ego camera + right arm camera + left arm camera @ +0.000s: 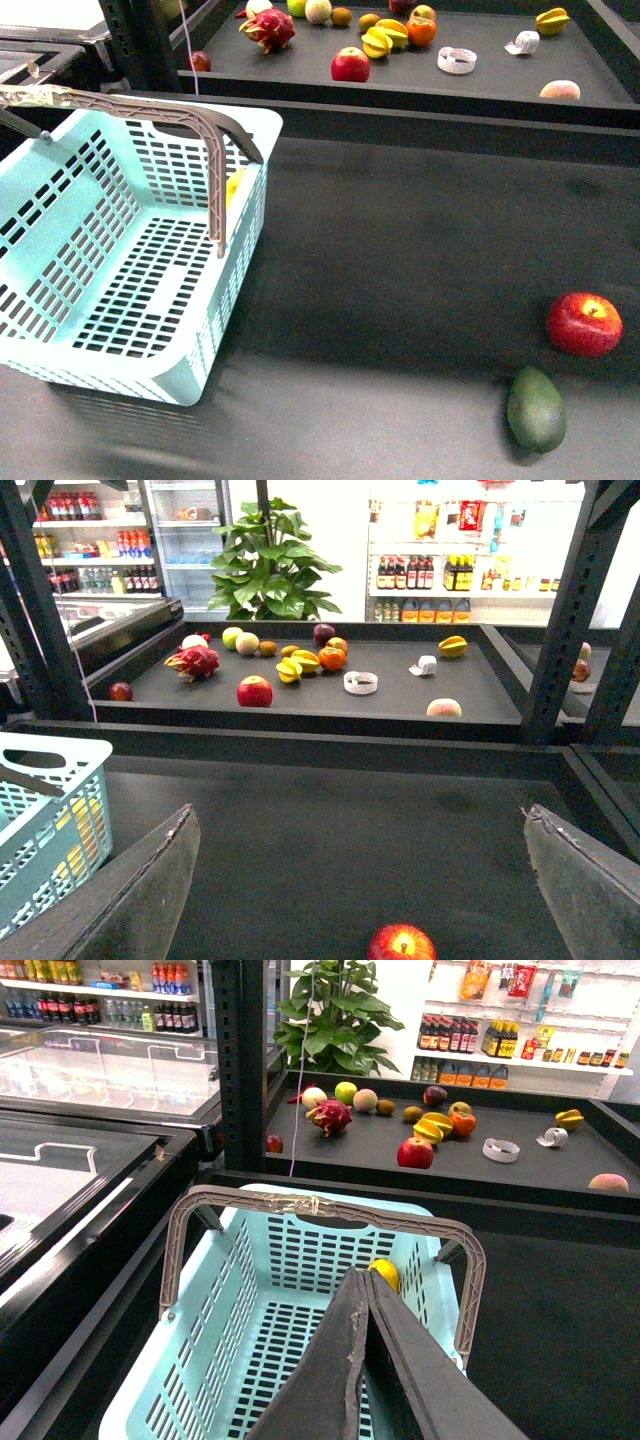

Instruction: Pick mango with right arm and hold basket with left

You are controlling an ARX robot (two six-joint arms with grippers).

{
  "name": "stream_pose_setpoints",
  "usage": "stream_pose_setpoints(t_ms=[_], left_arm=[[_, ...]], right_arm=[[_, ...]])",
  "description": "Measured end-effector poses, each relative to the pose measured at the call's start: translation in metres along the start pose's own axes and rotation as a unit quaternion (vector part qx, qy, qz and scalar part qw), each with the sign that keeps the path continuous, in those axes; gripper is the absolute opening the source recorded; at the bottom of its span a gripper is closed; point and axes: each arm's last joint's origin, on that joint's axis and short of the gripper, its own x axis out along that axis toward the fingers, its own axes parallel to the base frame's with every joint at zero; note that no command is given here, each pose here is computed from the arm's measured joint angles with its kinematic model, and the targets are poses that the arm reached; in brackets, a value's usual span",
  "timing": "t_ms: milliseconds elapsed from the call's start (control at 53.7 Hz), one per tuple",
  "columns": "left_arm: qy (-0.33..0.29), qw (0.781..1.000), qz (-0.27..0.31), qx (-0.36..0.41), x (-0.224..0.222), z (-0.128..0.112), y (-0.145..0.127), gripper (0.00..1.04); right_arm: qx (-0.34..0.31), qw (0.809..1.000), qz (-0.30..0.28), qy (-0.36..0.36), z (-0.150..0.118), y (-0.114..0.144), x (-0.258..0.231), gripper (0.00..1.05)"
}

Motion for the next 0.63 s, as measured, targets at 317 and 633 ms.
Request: stream_pose_setpoints(t_ms=[317,633], left_arm=[[0.004,1.000,0.000,0.000,-0.014,-0.003,0.000,0.04],[0.003,1.000,0.000,0.000,-0.014,-0.003,0.000,0.04]], right_arm=[[0.000,1.000,0.000,0.000,0.000,0.000,0.000,0.97],[0.000,1.000,0.000,0.000,0.000,0.000,0.000,0.97]])
